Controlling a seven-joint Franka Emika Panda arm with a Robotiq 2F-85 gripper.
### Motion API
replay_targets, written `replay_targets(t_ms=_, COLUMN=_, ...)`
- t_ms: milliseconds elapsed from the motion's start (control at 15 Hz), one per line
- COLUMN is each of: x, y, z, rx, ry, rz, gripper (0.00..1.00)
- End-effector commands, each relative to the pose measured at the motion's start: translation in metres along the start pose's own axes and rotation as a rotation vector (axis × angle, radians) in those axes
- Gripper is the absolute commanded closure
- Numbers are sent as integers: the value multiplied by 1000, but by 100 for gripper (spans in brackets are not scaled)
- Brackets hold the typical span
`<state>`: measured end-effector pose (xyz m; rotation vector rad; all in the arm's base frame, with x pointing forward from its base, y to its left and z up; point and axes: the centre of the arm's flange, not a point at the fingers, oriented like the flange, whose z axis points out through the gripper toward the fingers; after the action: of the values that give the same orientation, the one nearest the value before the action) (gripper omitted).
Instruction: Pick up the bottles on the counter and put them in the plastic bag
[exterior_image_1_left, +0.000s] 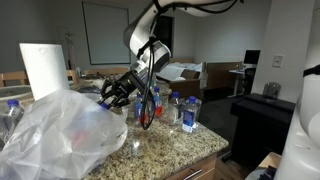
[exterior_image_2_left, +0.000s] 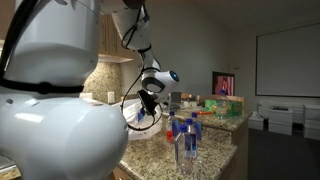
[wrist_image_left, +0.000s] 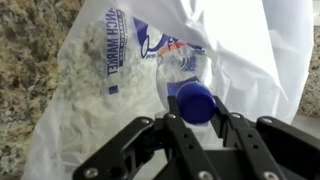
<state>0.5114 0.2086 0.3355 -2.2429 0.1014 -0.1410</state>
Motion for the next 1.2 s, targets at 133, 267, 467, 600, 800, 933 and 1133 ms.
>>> replay_targets(t_ms=133, x=-15, y=-29, z=38, rx=-40, ry=13, rz=-45, gripper=91)
replay_targets(t_ms=267, x=-16, y=-34, z=44, rx=-60, ry=22, rz=-64, gripper=40)
replay_targets(t_ms=467, x=-13, y=-35, z=44, rx=-80, ry=41, rz=-82, gripper=21)
replay_targets(t_ms=600, x=-10, y=-33, z=40, rx=-93, ry=56, rz=-91, gripper=8)
replay_targets(t_ms=800, x=-7, y=-30, z=25, rx=-108, ry=76, rz=-97, gripper=0)
replay_targets(t_ms=933, x=-4, y=-27, z=9, rx=-117, ry=79, rz=-116, gripper=0)
replay_targets(t_ms=1133, x=5, y=-25, z=-23, rx=-152, ry=83, rz=-170, gripper=0)
